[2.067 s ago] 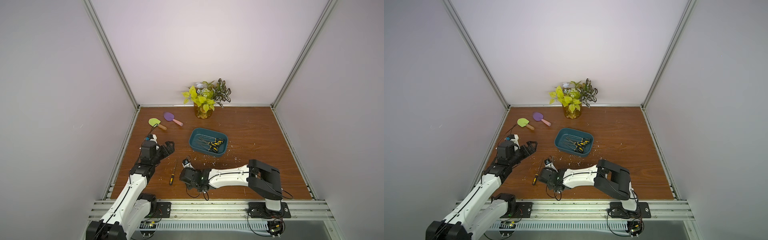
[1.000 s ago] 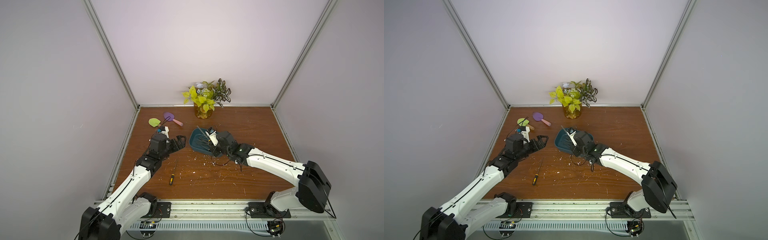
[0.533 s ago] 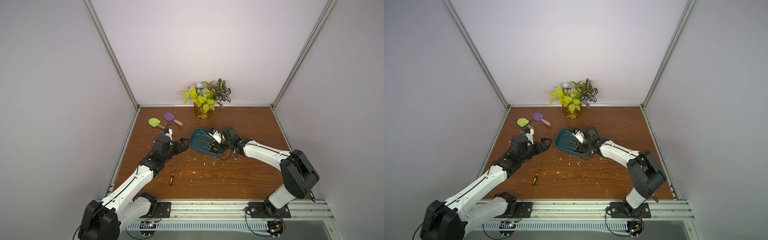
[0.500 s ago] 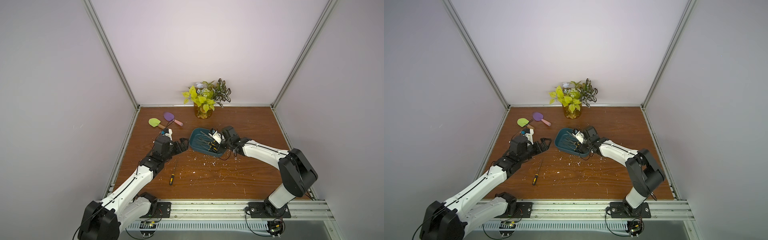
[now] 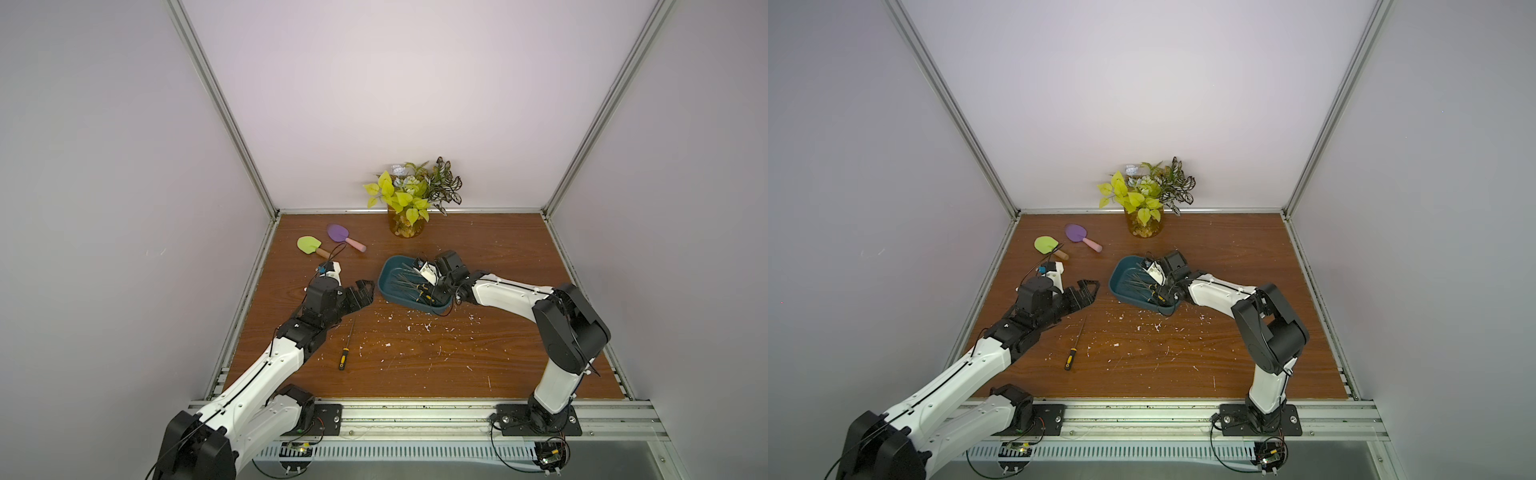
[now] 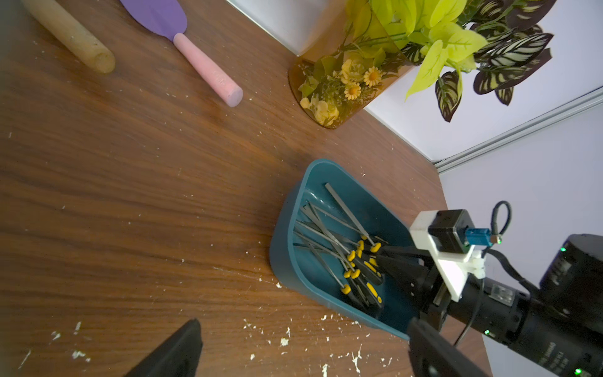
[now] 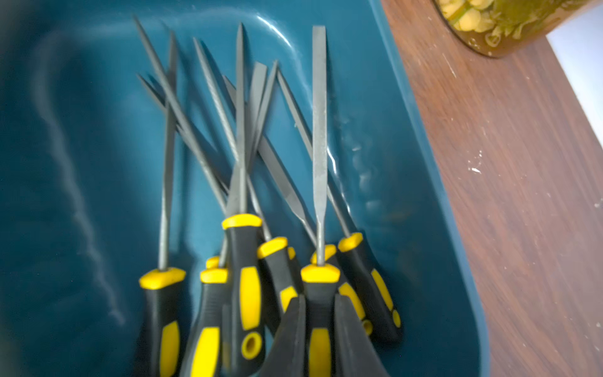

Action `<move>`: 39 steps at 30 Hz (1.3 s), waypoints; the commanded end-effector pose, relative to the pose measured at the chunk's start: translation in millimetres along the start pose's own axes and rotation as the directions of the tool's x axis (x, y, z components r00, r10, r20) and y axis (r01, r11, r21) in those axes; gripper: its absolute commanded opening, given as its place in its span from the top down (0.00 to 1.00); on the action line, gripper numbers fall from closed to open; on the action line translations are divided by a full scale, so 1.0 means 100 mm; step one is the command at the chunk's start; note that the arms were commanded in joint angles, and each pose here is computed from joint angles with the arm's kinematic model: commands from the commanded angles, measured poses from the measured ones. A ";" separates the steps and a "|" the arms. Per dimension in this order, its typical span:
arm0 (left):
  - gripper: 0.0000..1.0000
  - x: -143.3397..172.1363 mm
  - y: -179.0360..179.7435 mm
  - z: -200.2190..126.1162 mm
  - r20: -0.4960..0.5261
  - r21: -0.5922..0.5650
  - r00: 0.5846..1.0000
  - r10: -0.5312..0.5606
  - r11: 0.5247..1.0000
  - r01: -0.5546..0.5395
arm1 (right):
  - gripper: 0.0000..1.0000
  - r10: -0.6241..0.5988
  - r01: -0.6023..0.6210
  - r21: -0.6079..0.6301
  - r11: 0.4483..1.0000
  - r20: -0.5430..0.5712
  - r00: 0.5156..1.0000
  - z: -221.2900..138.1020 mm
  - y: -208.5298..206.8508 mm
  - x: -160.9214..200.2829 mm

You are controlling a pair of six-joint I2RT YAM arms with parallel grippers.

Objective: Put the file tool into the storage box
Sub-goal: Place the file tool in the storage box, then pick up the file tool from the center of the board.

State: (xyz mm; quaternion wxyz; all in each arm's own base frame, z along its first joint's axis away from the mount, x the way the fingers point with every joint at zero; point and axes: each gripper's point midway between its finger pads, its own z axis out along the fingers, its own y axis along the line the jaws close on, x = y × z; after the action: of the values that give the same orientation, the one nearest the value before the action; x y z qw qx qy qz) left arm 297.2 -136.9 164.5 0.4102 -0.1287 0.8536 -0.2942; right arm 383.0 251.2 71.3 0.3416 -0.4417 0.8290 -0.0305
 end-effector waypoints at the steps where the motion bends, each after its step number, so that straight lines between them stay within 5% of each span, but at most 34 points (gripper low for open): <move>1: 0.00 0.13 0.14 -0.02 -0.023 -0.045 1.000 0.002 0.999 -0.003 | 0.64 0.000 -0.003 0.075 0.997 0.038 0.999 -0.07 -0.20 -0.19; 13: 0.00 0.69 0.59 -0.10 -0.118 -0.160 0.991 -0.070 0.986 0.051 | 0.46 0.106 -0.122 0.097 0.988 0.158 0.982 -0.64 -0.22 -0.47; 17: 0.00 0.87 0.70 -0.20 -0.127 -0.281 0.992 -0.008 0.959 -0.029 | 0.42 0.212 -0.228 0.045 0.973 0.236 0.948 -0.93 -0.17 -0.55; 23: 0.00 1.18 0.76 -0.21 -0.182 -0.314 0.983 -0.008 0.948 -0.050 | 0.42 0.366 -0.356 -0.090 0.930 0.296 0.882 -1.22 0.08 -0.47; 32: 0.00 1.25 0.79 -0.27 -0.187 -0.320 0.982 -0.011 0.946 -0.050 | 0.43 0.504 -0.464 -0.200 0.863 0.283 0.816 -1.28 0.44 -0.08; 39: 0.00 1.37 0.80 -0.35 -0.244 -0.309 0.970 -0.016 0.949 -0.062 | 0.43 0.513 -0.473 -0.208 0.856 0.241 0.824 -1.20 0.56 0.07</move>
State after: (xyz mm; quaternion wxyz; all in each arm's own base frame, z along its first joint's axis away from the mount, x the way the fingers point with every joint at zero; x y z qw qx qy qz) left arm 197.5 -127.9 56.3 0.2976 -0.1483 0.9268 -0.1743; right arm 267.0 241.1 122.2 0.4022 -0.2523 0.8673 0.1496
